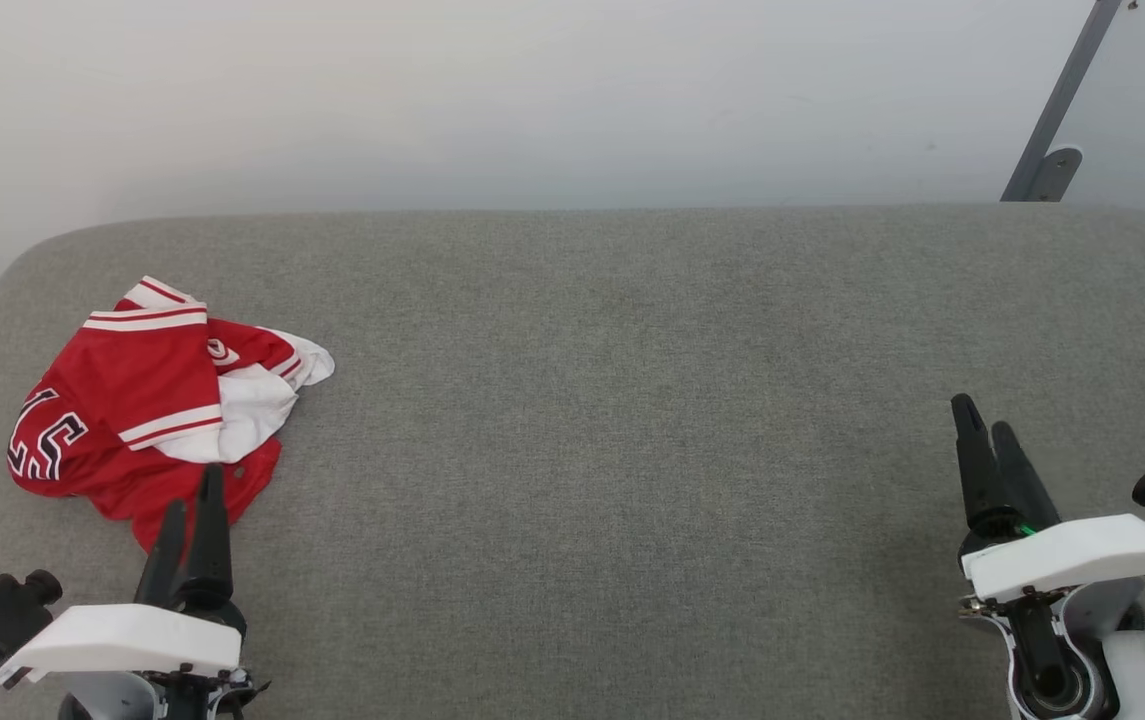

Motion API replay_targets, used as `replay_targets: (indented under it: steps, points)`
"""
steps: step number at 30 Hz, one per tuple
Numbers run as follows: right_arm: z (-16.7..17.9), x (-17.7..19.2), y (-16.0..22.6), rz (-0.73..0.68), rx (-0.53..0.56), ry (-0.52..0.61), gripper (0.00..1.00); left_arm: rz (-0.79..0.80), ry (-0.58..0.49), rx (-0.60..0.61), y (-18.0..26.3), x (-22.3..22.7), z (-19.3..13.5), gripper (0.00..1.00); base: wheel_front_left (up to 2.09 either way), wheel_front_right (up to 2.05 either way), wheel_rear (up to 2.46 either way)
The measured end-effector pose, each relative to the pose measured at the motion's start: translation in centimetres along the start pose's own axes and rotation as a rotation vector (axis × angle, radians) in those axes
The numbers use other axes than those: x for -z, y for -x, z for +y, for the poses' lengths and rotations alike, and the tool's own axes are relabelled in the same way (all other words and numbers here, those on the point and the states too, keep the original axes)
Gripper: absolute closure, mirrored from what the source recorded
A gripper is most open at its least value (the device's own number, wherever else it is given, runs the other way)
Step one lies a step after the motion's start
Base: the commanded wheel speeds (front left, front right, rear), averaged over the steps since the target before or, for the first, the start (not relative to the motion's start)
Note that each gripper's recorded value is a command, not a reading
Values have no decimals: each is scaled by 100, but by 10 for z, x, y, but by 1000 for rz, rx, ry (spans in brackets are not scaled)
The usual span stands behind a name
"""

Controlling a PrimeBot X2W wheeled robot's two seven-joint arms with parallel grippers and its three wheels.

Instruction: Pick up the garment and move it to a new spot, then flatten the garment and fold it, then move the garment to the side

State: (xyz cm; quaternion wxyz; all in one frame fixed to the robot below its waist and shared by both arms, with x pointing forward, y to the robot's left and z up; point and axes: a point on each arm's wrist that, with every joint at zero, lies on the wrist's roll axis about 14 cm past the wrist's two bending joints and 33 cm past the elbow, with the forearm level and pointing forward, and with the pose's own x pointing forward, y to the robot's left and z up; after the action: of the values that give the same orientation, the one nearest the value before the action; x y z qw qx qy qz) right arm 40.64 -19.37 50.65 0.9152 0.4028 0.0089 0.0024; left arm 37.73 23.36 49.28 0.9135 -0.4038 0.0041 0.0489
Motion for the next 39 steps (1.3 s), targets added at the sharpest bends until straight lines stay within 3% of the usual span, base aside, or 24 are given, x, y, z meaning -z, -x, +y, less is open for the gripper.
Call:
replay_targets:
  steps: [14, 39]
  points:
    - [3, -6, -5, -36, -10, 275, 0, -15, -244, 12, 1, -3, 0, 0, 0, 0, 0]
    - [7, -11, -12, -77, -27, 547, 0, -24, -524, 52, 2, -2, -3, 0, 0, 0, 0]
